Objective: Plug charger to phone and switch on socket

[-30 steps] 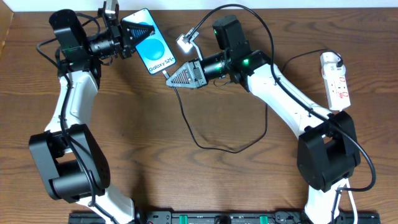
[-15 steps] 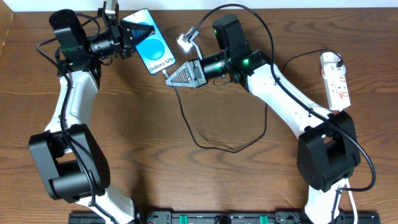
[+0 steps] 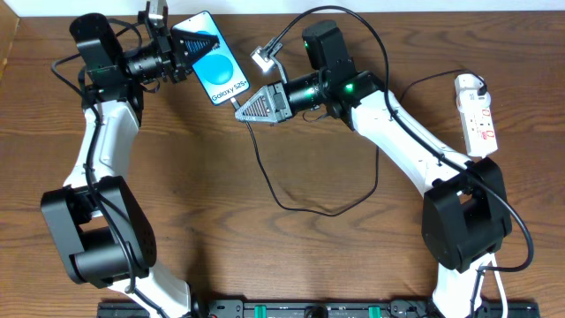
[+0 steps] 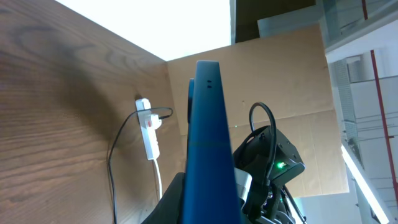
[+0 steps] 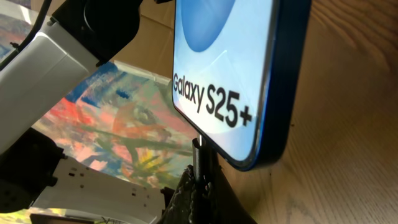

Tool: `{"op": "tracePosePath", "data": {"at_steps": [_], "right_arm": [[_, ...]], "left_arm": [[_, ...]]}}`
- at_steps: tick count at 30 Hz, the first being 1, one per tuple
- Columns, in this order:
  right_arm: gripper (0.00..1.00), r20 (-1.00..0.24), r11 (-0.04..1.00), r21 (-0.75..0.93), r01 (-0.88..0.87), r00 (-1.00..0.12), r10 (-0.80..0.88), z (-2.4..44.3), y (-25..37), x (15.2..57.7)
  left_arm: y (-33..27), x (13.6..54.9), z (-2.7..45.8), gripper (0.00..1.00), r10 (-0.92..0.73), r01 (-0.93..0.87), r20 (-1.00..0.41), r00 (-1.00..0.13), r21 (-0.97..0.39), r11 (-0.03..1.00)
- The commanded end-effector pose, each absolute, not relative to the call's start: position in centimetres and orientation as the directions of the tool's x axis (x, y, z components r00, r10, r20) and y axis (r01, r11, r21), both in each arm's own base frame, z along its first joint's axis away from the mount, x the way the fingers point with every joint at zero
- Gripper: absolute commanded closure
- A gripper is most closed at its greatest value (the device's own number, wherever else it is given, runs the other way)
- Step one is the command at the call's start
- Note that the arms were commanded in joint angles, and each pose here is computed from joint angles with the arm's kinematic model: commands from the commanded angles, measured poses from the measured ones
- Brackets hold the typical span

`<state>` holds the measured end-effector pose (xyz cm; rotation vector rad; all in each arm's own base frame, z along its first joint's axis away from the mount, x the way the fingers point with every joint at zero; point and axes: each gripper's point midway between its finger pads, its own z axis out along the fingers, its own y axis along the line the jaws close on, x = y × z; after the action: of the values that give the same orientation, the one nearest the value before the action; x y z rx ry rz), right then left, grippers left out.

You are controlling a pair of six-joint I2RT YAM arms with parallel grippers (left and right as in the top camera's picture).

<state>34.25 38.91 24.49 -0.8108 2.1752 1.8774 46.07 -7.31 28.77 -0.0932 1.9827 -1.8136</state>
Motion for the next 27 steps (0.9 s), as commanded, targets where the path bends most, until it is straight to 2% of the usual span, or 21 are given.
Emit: {"op": "tracePosePath", "data": {"at_steps": [1, 11, 27], "right_arm": [[0.99, -0.428, 0.104, 0.877, -0.469, -0.861, -0.274, 23.9, 38.7, 35.1], [0.99, -0.427, 0.145, 0.873, -0.466, -0.874, -0.233, 23.8, 38.7, 36.2], [0.99, -0.489, 0.112, 0.848, -0.518, -0.846, -0.212, 24.9, 39.1, 36.7]], "left_arm": [[-7.3, 45.6, 29.4, 0.93, -0.327, 0.288, -0.318, -0.89, -0.948, 0.137], [-7.3, 45.6, 29.4, 0.92, -0.327, 0.288, -0.318, -0.89, -0.948, 0.137], [-7.4, 45.3, 29.5, 0.93, -0.315, 0.287, -0.314, -0.896, -0.949, 0.129]]}}
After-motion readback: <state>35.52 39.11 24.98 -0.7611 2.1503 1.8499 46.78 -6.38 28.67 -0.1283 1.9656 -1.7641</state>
